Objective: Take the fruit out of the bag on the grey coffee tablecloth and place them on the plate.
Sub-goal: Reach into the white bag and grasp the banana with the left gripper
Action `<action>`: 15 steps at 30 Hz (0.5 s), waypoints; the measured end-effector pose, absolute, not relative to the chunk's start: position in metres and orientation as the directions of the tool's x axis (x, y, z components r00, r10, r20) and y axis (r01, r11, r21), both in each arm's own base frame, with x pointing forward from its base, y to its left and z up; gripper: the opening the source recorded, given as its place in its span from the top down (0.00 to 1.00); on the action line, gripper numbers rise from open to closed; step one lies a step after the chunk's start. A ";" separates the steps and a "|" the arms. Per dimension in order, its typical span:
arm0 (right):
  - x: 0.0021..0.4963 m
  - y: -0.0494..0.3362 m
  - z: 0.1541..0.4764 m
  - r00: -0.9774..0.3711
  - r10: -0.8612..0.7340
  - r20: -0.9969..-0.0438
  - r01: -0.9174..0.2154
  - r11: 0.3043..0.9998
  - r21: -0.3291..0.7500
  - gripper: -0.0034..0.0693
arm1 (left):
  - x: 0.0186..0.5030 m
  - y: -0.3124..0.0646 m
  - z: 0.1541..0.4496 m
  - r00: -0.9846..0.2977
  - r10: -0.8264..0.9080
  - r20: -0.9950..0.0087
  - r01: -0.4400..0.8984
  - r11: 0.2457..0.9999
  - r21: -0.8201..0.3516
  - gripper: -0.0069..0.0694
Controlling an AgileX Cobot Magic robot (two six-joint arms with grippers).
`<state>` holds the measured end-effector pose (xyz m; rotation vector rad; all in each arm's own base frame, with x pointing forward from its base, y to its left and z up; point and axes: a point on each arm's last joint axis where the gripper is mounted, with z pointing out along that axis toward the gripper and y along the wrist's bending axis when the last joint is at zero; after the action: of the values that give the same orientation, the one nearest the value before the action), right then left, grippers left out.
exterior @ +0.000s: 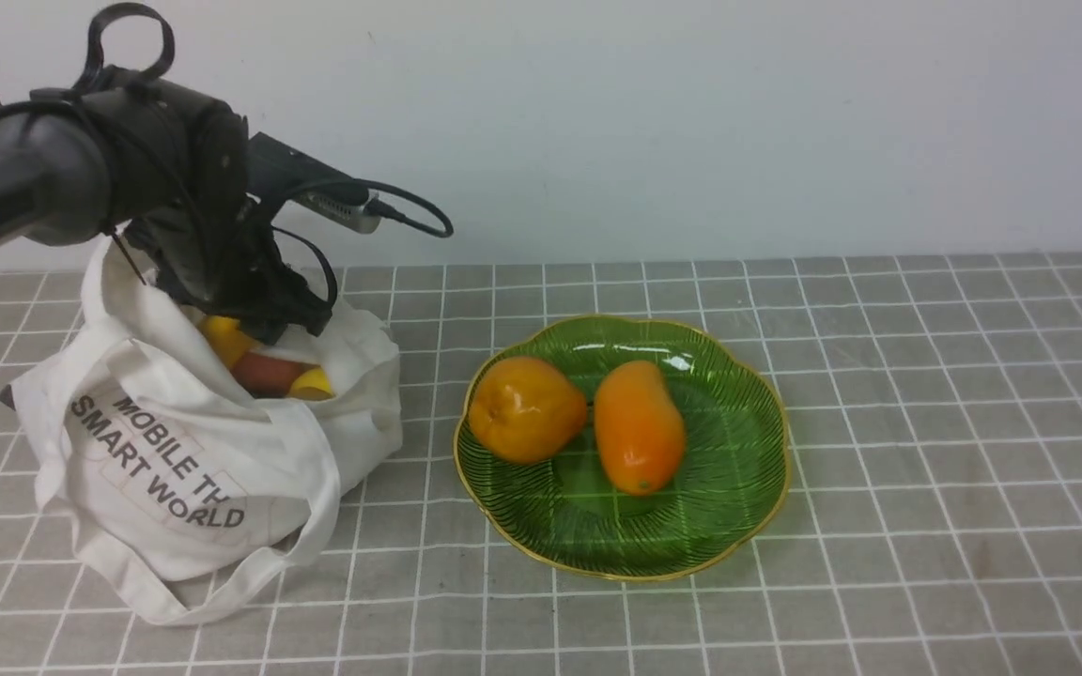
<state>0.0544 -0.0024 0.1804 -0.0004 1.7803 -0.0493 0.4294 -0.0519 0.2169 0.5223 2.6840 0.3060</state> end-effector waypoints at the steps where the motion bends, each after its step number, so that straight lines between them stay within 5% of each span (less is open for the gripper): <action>1: 0.054 -0.002 0.180 -0.209 -0.027 -0.978 0.027 0.999 -0.034 0.97 | 0.427 -0.051 0.220 -0.864 0.388 -0.322 0.306 0.911 0.278 0.55; 8: 0.054 -0.002 0.180 -0.209 -0.027 -0.978 0.027 0.999 -0.034 0.97 | 0.409 -0.047 0.263 -0.858 0.367 -0.359 0.272 0.918 0.288 0.55; 15: 0.054 -0.002 0.180 -0.209 -0.027 -0.978 0.027 0.999 -0.034 0.97 | 0.381 -0.043 0.326 -0.796 0.340 -0.500 0.213 0.932 0.293 0.56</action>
<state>0.0544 -0.0024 0.1804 -0.0004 1.7803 -0.0493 0.3810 -0.0426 0.3259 0.3935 2.5192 0.2985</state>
